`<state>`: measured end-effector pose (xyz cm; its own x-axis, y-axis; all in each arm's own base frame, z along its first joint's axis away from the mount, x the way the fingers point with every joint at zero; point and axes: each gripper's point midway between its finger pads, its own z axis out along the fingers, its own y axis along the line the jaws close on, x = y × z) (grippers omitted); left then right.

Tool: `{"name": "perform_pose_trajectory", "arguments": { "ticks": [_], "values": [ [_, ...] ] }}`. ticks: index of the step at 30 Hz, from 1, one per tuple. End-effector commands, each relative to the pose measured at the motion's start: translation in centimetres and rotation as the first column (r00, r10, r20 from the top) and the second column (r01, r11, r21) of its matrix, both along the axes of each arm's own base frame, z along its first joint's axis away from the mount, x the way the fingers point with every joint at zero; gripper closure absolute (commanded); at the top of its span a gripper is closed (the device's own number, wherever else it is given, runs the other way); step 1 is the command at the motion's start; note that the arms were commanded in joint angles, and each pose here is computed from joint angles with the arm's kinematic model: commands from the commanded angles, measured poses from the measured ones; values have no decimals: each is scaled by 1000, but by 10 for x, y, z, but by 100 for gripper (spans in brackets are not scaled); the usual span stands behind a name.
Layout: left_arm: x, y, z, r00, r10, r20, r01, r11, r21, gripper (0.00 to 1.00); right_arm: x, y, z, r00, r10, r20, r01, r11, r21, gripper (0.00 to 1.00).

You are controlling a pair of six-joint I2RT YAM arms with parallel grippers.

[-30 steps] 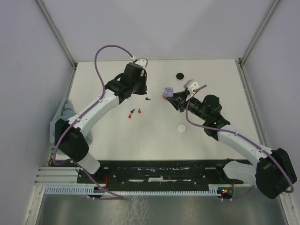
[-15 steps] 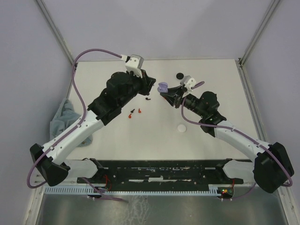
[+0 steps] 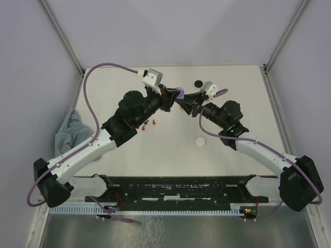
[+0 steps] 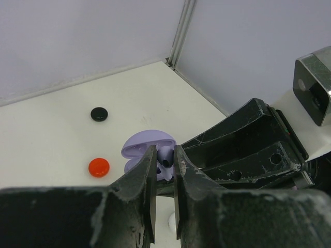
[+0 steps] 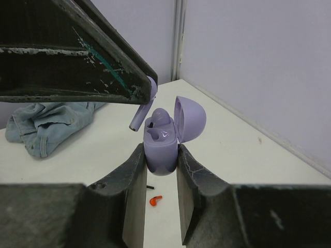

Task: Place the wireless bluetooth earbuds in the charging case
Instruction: Place the earbud in the charging case.

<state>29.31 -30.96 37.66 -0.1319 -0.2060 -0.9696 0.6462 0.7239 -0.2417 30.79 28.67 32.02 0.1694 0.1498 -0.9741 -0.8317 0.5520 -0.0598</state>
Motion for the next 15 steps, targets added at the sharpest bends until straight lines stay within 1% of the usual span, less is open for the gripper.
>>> {"name": "perform_pose_trajectory", "arguments": {
  "ticks": [1,9,15],
  "values": [
    [-2,-2,30,992,-9,124,15,999,-49,97,-5,2,45,995,14,97,-22,996,82,94],
    [5,-2,26,987,11,159,-8,1000,-19,97,-5,2,45,995,14,99,-22,996,82,94],
    [4,-4,21,984,0,180,0,1000,0,97,-4,2,46,995,11,100,-20,996,86,94]
  ]
}}
